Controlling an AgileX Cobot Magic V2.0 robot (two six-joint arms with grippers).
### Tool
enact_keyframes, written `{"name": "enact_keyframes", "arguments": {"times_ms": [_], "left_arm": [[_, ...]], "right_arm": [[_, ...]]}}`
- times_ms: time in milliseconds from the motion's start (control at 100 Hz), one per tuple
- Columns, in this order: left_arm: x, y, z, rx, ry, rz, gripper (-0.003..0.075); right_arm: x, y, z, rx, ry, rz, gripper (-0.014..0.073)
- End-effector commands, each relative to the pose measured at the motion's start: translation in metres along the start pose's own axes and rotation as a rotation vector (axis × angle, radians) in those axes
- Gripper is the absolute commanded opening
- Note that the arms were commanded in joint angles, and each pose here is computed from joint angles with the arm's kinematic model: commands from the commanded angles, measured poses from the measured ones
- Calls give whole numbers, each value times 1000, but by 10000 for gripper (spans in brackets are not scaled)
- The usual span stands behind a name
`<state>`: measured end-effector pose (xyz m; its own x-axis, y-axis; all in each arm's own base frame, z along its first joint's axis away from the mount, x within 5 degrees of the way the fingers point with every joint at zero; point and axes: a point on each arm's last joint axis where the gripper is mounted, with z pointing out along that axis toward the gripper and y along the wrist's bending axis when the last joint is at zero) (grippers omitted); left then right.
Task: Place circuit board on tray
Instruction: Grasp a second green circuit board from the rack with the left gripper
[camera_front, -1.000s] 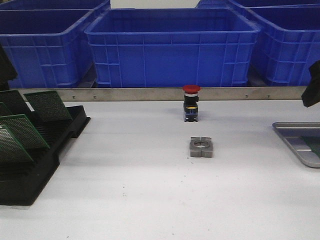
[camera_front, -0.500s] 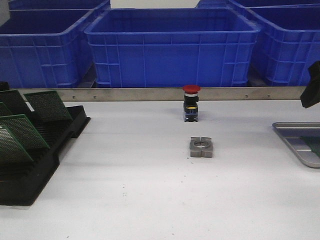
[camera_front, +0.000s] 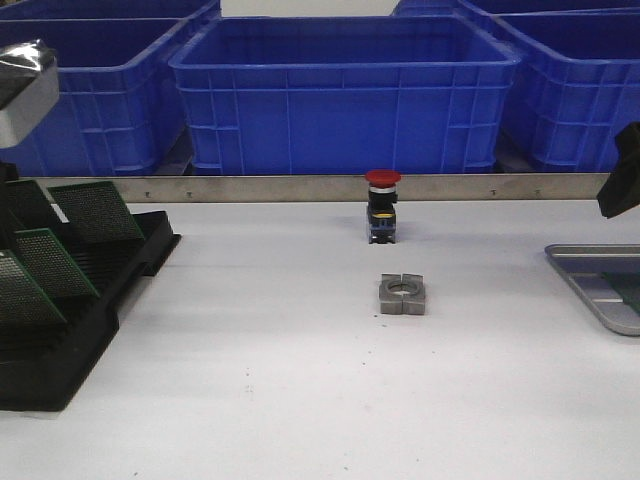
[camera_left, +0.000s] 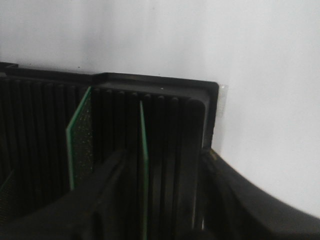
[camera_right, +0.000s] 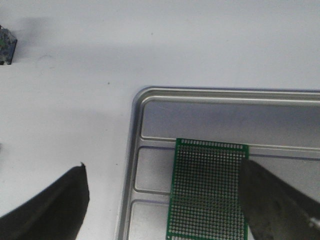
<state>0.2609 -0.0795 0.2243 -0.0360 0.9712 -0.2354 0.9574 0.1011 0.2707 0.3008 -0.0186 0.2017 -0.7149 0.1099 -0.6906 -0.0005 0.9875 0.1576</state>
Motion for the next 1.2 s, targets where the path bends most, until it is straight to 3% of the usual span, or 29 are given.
{"name": "enact_keyframes", "arguments": {"times_ms": [0,110,340,540,680,820,1000,1190], "left_arm": [[-4,11,-11,-97,-33,-20,158],[-5,13,-11,-119,-38,-30,-18],[-7,11,-16,-96,-51,-78,-17],[-28,0,-49,-33,-146,-79,-17],[-50,-4,-71,-40,-309,-126,-17],[-74,-8,-78,25,-481,-212,-17],[-98,-14,-74,131,-631,-301,-17],[-114,-19,-70,180,-717,-260,-17]], "right_arm": [[-16,1,-13,5,-72,-12,624],[-15,1,-13,-4,-66,-12,624],[-14,2,-13,-13,-59,-13,624],[-9,13,-16,-122,5,-22,624],[-9,23,-25,-223,30,-89,624],[-13,37,-43,-317,22,-128,624],[-9,65,-62,-453,22,-286,624],[6,101,-72,-675,43,-601,624]]}}
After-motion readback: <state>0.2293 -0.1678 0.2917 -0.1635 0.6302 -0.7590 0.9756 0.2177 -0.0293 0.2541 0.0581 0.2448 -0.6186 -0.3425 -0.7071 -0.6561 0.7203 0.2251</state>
